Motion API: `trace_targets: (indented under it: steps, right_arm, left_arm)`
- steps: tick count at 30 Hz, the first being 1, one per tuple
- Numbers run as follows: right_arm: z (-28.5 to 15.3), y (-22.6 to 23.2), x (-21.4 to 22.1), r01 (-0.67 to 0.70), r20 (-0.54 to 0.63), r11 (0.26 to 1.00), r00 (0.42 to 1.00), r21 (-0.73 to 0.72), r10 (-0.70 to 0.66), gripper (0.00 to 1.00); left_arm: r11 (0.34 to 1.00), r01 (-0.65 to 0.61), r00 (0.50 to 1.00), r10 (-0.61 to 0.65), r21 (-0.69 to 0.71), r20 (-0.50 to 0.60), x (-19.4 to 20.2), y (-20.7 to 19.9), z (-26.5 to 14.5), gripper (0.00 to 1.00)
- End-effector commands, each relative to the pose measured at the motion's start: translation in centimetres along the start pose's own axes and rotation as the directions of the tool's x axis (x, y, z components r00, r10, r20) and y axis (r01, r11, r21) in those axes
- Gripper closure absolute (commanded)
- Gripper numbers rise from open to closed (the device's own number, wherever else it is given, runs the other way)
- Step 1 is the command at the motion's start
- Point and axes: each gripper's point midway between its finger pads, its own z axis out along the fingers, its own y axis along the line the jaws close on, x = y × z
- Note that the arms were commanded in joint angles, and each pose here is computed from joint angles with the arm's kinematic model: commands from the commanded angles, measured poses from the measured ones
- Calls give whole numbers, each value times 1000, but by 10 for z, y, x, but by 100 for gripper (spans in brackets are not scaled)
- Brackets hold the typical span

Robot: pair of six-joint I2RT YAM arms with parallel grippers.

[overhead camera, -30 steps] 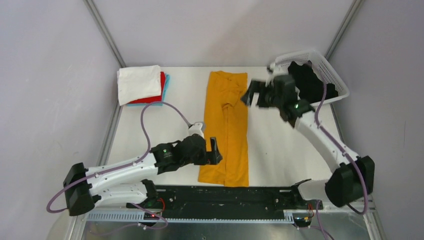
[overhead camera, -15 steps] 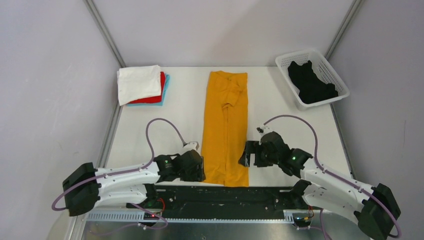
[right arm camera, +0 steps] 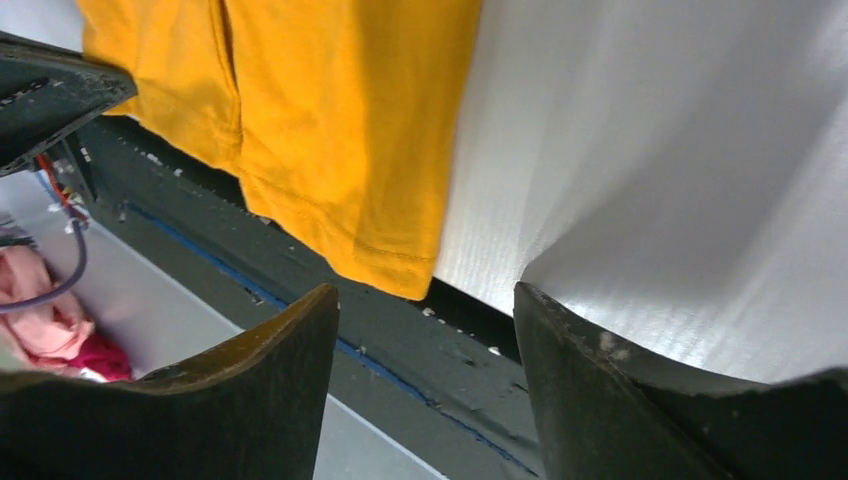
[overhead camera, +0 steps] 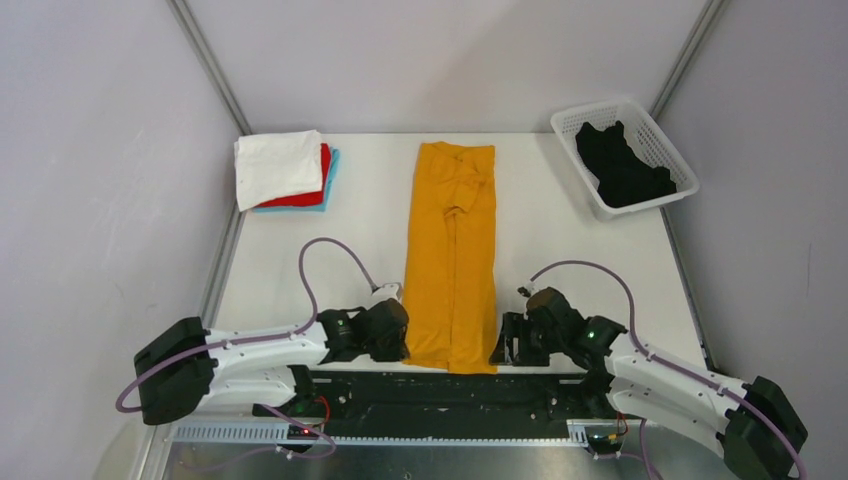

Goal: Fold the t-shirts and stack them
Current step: Grab the bottom of the folded rectangular tshirt with both arms

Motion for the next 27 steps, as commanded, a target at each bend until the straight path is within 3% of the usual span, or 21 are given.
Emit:
trace_targets:
  steps: [1,6,11,14,15,16,23,27]
  right_arm:
    - [5,14,6,-38,-39,997,999,-69,35,32]
    - [16,16,14,-64,-80,996,995,-60,59,48]
    - [20,13,20,-76,-94,997,993,-24,74,56]
    - [24,11,14,-80,-57,997,995,-19,79,79]
    - [23,14,14,-77,-55,997,996,-32,75,94]
    - [21,21,15,-68,-64,996,996,-64,64,98]
    - [-3,17,36,-65,-120,995,991,-71,56,100]
    - [-22,48,51,-41,-185,966,983,-256,-7,100]
  left_arm:
    - [998,-23,999,20,-64,-48,18,25,3,99]
    - [997,-31,998,27,-65,-63,21,27,3,100]
    - [998,-30,997,26,-63,-68,22,26,3,100]
    - [998,-37,997,33,-55,-66,21,24,2,100]
    - [998,-38,997,35,-45,-68,21,22,1,100]
    - [999,-39,997,37,-30,-67,20,19,-1,100]
    - [998,9,998,-4,64,-63,29,20,-16,100]
    - [989,21,999,-14,144,-50,28,8,-25,100]
